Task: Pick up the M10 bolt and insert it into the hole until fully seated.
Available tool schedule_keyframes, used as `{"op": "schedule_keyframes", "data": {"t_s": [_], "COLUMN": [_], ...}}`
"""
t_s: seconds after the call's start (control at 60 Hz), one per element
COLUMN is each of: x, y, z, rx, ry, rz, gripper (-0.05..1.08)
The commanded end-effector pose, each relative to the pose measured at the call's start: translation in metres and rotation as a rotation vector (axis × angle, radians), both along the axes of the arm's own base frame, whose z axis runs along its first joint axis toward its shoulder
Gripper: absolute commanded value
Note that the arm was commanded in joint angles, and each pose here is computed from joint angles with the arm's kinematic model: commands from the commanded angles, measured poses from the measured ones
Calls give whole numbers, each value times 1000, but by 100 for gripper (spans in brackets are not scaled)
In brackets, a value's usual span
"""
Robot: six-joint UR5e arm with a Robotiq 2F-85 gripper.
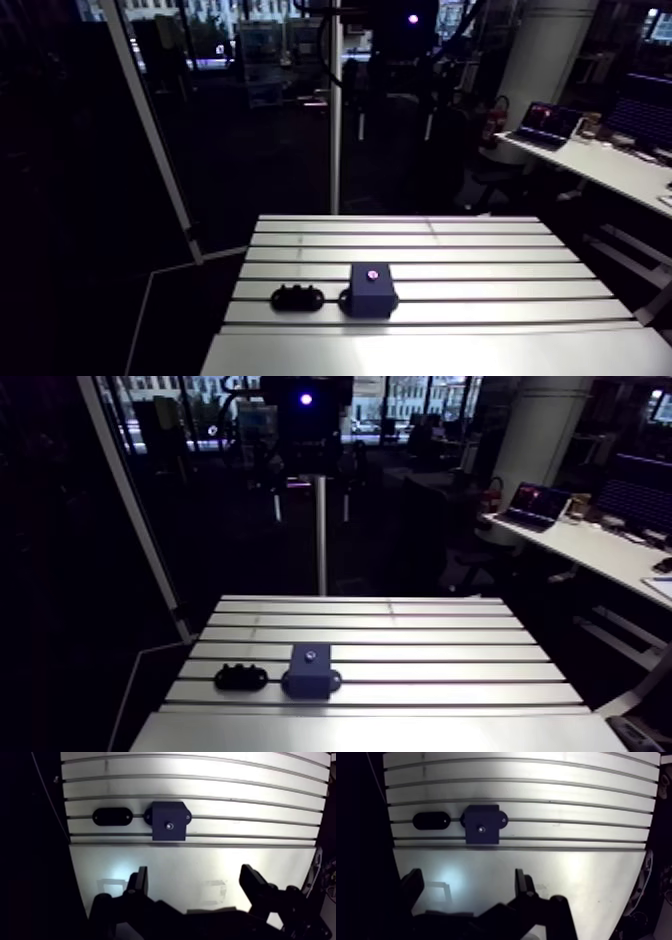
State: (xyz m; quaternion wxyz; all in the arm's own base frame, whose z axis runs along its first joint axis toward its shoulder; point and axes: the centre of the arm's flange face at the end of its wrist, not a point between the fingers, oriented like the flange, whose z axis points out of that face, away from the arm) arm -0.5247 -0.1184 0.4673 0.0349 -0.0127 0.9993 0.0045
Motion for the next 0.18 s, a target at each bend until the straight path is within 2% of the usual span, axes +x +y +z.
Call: {"op": "schedule_keyframes", "data": {"t_s": [0.017, 0.183], "x": [-1, -2], "y": [-1, -1], "z": [-4, -5], "rx": [-3, -6], "ry": [-5, -5], "rz": [0, -2], "gripper": [1, 1]}}
